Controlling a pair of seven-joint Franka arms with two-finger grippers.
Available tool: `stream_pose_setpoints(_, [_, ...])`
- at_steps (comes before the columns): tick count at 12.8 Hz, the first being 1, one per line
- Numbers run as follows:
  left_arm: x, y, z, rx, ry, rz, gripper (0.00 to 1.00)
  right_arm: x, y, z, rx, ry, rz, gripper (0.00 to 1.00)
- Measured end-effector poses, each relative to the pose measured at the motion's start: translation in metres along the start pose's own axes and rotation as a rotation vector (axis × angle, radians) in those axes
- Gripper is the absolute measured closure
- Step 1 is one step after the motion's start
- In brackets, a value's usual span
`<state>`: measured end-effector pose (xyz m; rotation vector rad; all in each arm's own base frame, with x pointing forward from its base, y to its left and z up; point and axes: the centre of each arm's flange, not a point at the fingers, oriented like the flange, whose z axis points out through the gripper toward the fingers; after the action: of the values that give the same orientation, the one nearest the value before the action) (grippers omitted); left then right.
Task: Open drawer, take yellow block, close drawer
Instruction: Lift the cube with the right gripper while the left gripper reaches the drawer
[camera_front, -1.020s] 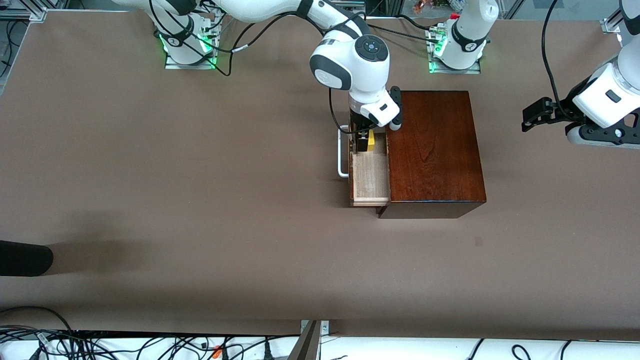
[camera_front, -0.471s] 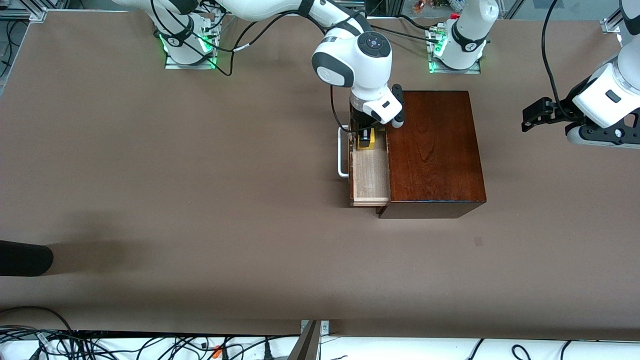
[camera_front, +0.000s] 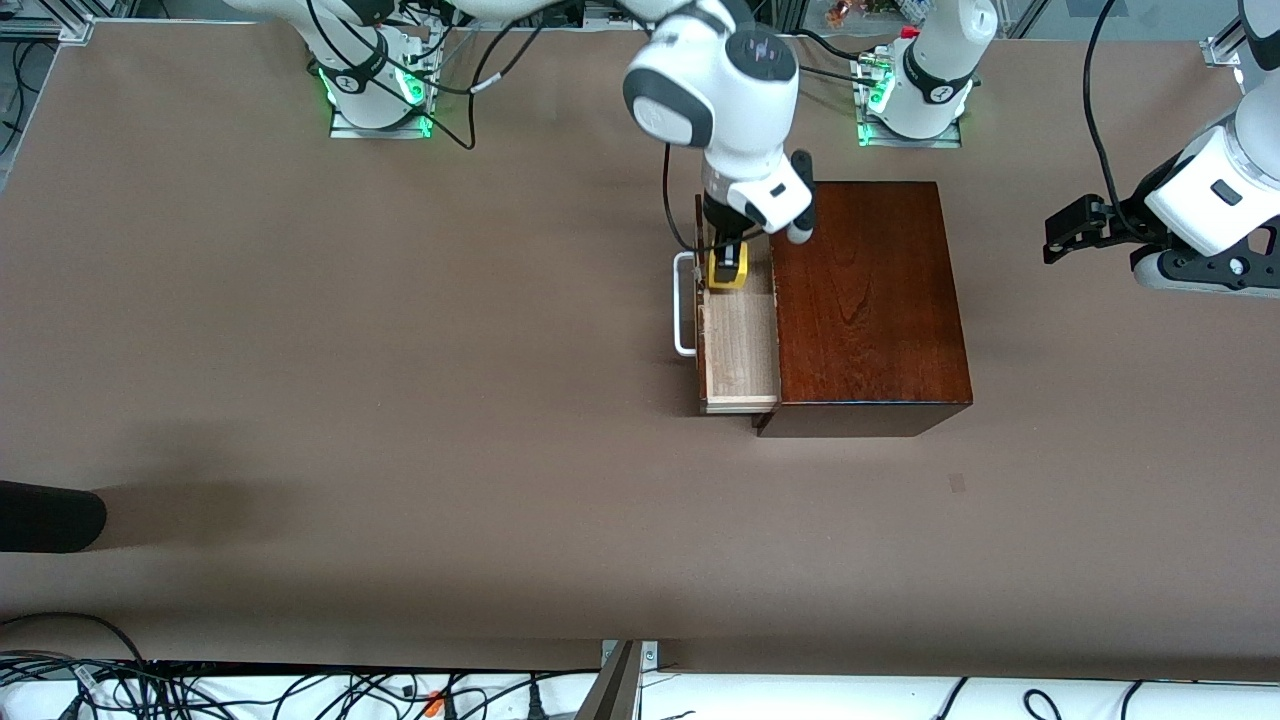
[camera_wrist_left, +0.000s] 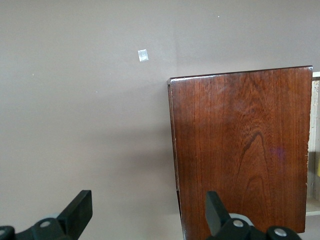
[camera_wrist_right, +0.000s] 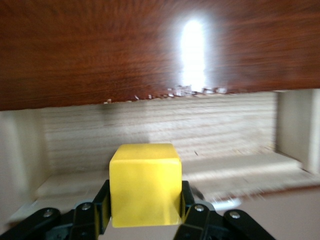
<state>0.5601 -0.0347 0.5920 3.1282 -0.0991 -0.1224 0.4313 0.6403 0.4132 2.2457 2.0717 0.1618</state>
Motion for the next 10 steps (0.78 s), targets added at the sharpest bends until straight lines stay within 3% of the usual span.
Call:
stream_pose_setpoints(5, [0.0,0.0,0.0,0.0,0.0,0.0,0.0,-0.057,0.043,-0.128,-0.009,0.043,0.177,0.44])
stream_pose_setpoints(7, [0.0,0.0,0.001,0.0,-0.002,0.001,0.0,-0.099,0.08,-0.156,-0.026,0.034,0.303,0.44])
stream_pose_setpoints(10, [0.003,0.003,0.006,0.0,-0.014,0.005,0.0,-0.187,0.162,-0.163,-0.056,-0.021,0.504,0.44])
